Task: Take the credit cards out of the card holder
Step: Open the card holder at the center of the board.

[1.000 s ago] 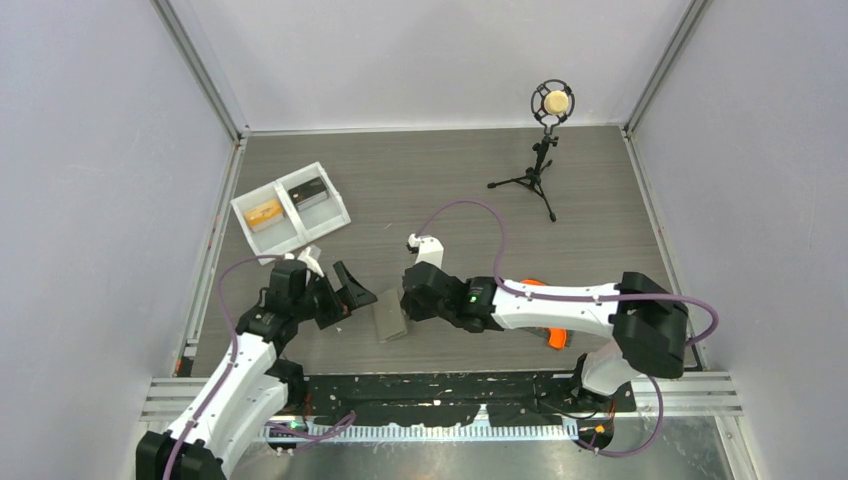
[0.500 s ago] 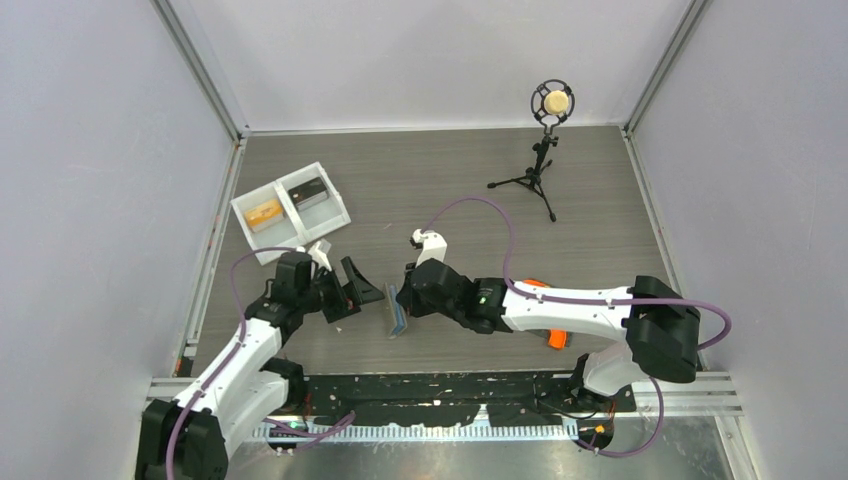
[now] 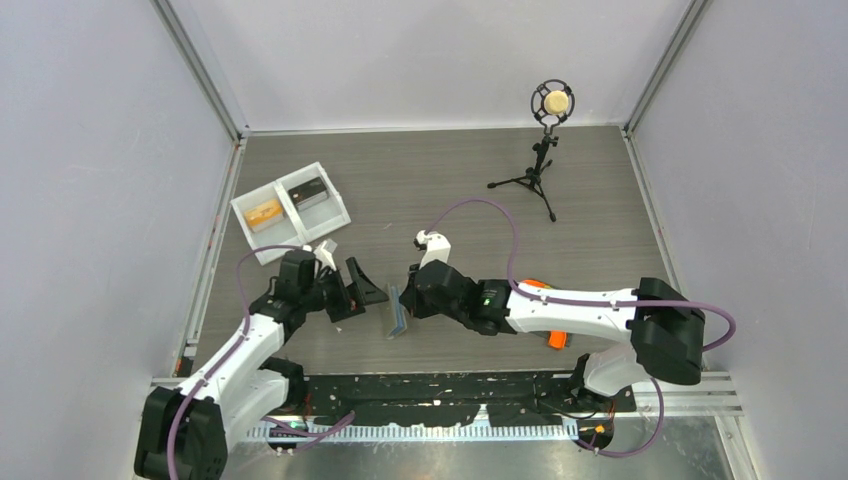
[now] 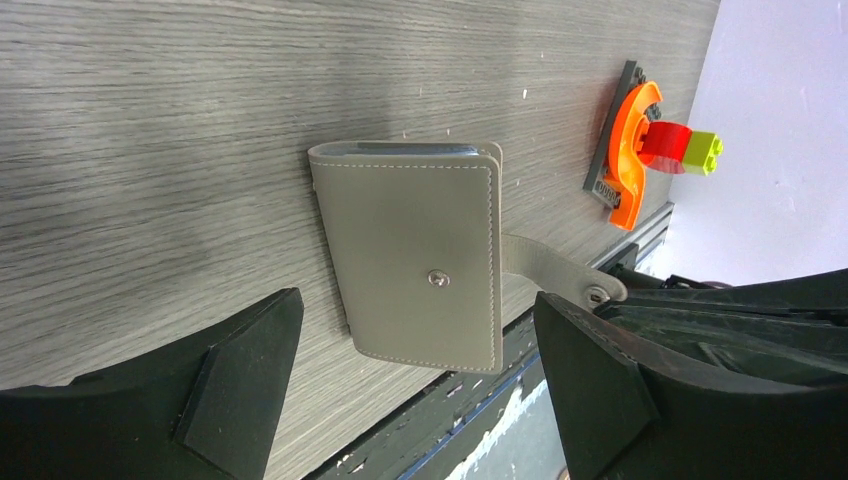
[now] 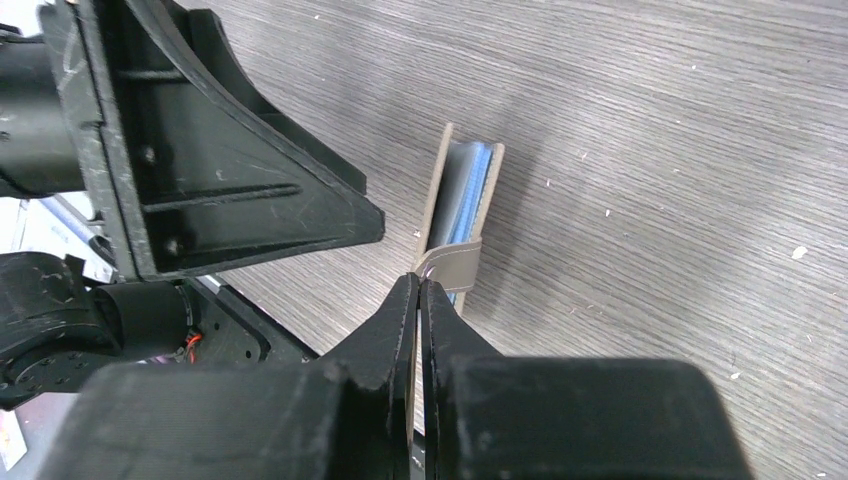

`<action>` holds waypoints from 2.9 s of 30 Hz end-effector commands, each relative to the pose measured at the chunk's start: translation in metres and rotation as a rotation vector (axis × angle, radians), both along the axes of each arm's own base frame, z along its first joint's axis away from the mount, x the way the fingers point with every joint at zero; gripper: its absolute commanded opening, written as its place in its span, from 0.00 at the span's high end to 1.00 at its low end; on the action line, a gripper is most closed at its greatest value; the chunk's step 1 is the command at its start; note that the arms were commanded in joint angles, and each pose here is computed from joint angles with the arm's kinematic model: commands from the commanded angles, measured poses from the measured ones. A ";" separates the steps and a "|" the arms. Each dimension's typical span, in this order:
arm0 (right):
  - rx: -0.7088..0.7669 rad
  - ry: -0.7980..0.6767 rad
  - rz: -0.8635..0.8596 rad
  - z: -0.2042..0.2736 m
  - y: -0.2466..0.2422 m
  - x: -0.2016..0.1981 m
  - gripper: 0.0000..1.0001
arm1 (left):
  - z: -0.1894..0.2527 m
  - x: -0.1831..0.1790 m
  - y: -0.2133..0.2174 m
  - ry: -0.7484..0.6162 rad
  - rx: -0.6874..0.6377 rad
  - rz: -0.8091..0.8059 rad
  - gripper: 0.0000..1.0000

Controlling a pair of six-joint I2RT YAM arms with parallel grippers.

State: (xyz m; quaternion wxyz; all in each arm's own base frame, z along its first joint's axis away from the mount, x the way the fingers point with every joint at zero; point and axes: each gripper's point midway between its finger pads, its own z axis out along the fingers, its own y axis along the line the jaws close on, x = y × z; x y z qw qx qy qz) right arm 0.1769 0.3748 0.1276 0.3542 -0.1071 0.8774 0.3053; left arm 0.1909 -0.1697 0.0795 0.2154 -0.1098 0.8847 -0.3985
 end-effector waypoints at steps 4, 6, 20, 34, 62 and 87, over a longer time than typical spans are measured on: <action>0.108 -0.036 -0.011 0.033 0.006 0.004 0.95 | 0.022 0.010 -0.012 -0.095 -0.027 -0.059 0.10; 0.112 -0.038 -0.011 0.033 0.006 0.004 0.95 | 0.022 0.010 -0.012 -0.101 -0.021 -0.062 0.10; 0.117 -0.036 -0.013 0.033 0.002 0.003 0.95 | 0.013 0.010 -0.013 -0.081 0.014 -0.076 0.14; 0.120 -0.037 -0.016 0.034 -0.002 0.003 0.95 | 0.010 0.010 -0.017 -0.073 0.051 -0.096 0.19; 0.056 0.034 -0.068 0.010 -0.061 0.021 0.53 | -0.017 0.007 0.004 0.032 0.230 -0.055 0.54; 0.047 0.144 0.026 -0.029 0.003 0.016 0.51 | -0.042 -0.006 0.021 0.138 0.312 0.009 0.88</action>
